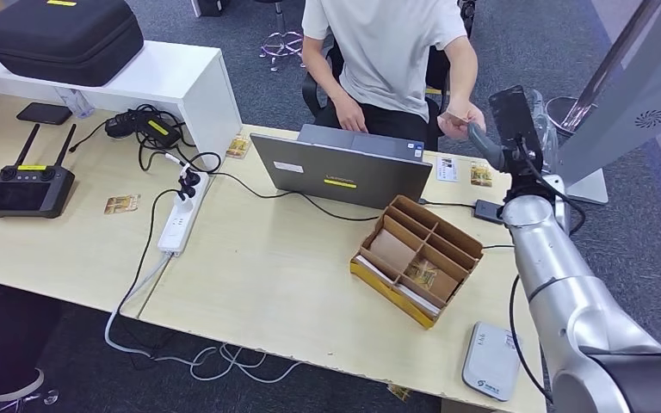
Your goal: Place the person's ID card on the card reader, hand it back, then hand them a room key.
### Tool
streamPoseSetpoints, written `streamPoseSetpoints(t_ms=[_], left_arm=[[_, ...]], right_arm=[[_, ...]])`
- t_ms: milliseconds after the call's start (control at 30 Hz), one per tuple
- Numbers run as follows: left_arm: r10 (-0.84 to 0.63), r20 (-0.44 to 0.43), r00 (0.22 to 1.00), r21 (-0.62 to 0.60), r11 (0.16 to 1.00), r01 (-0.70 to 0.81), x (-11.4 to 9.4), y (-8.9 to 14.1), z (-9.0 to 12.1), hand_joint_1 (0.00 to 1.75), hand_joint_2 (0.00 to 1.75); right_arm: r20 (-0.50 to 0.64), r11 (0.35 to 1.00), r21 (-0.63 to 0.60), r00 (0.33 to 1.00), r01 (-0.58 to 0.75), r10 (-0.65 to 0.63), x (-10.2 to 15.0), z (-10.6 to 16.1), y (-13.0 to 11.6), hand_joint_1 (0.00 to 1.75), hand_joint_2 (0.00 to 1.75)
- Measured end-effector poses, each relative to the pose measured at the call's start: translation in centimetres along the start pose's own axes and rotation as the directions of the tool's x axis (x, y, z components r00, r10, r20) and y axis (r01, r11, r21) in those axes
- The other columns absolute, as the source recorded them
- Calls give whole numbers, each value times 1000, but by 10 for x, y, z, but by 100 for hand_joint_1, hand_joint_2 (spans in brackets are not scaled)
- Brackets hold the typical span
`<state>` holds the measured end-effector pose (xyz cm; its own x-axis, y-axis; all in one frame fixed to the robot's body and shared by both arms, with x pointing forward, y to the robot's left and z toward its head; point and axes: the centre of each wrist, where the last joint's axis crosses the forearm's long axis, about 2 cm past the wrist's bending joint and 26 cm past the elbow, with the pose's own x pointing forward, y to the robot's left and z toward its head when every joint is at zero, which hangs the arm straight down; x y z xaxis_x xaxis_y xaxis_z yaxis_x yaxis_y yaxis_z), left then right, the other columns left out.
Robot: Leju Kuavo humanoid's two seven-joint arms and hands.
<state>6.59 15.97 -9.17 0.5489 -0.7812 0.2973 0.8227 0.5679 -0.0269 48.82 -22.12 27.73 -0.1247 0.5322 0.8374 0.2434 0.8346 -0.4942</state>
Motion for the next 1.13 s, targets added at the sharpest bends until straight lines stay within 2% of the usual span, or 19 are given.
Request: streamPoseSetpoints(t_ms=[500,667,800,967,1100,1133], left_arm=[[0,0,1000,1,1000,0,0,0,0,0,175],[1,-2,1000,2,1000,-1,0,0,0,0,175],[5,-4,1000,6,1000,-5,-1,0,0,0,175],[12,-13,1000,12,1000,-11,-3,0,0,0,175],[18,-24,1000,24,1000,-17,-4,-1,0,0,175],[19,-25,999,25,1000,-18,-4,-1,0,0,175]], right_arm=[[-31,1000,-21,1000,-4,3,-15,-1,-11,0,0],[-80,996,-64,995,55,-60,-30,-3,-25,0,0],[-135,983,-150,983,107,-128,-69,-4,-62,0,175],[-245,944,-312,951,108,-190,-147,16,-134,0,175],[-348,896,-439,906,69,-240,-226,69,-192,0,175],[-360,889,-453,900,61,-246,-236,78,-200,0,175]])
